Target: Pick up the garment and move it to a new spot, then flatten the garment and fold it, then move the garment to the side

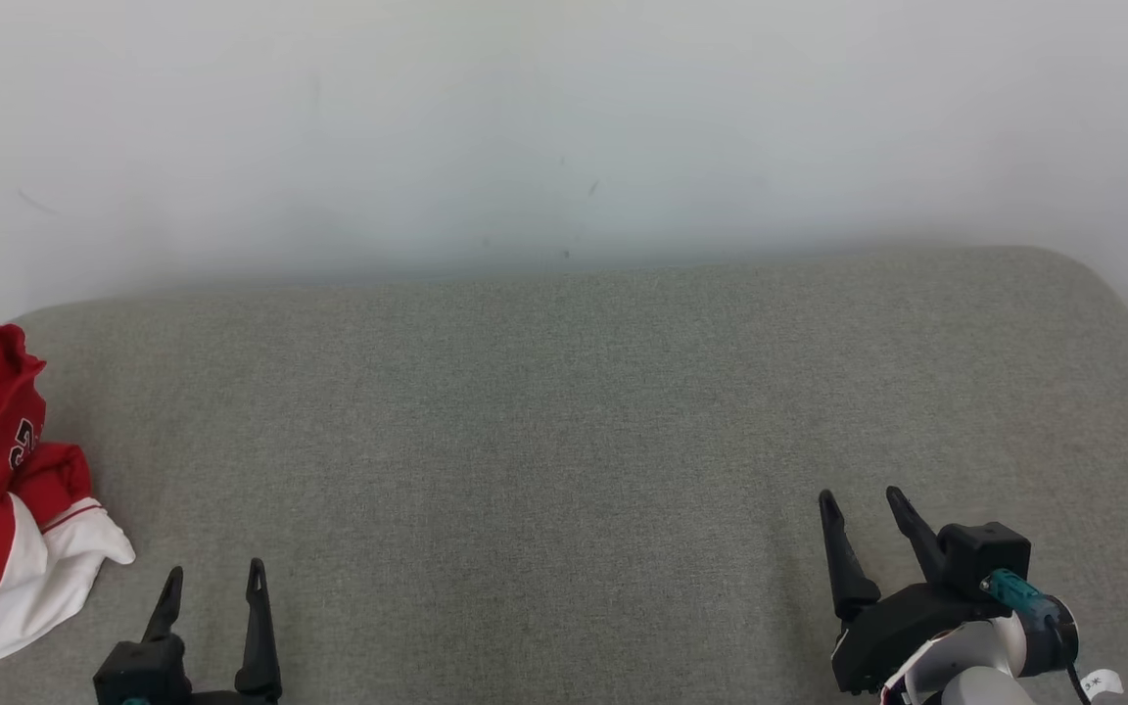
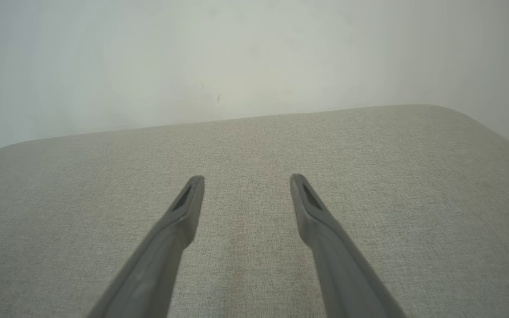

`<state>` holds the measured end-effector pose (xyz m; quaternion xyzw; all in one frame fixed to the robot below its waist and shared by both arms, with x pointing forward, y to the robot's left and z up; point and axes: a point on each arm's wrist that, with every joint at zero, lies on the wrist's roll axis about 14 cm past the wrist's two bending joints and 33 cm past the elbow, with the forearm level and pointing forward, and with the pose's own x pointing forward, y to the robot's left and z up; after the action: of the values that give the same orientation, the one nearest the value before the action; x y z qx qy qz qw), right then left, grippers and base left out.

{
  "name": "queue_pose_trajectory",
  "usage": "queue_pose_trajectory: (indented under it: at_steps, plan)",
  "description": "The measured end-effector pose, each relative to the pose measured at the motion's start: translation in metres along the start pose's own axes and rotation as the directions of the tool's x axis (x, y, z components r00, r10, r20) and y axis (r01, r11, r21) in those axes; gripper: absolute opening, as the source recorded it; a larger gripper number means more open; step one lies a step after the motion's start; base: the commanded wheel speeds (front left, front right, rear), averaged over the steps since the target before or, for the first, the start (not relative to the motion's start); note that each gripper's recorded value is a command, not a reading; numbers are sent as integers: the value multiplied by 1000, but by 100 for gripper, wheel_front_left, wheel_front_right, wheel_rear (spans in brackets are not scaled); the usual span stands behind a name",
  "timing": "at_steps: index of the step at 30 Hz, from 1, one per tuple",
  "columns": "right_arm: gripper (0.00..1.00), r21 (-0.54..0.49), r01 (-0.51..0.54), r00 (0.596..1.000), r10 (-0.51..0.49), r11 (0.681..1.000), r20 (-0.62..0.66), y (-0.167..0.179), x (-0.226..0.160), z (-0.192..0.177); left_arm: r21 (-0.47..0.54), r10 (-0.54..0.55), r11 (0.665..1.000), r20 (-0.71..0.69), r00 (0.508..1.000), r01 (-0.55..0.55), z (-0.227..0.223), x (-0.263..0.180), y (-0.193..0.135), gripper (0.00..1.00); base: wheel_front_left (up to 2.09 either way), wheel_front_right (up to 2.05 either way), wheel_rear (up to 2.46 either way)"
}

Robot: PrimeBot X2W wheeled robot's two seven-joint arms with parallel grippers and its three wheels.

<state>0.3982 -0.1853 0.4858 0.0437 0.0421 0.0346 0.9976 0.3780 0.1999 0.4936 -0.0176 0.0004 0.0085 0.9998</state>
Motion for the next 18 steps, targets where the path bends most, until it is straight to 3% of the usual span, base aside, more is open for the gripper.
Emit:
queue_pose_trajectory:
  at_steps: [8,18]
  plan:
    - [100,-52,-15,1000,13,999,-26,2,-1,-5,44,12,999,2,1000,-12,1,-2,4,100,0,0,0]
    - [100,-51,-10,999,9,999,-33,0,-2,-5,29,18,999,-26,1000,-17,-4,-5,6,100,0,0,0]
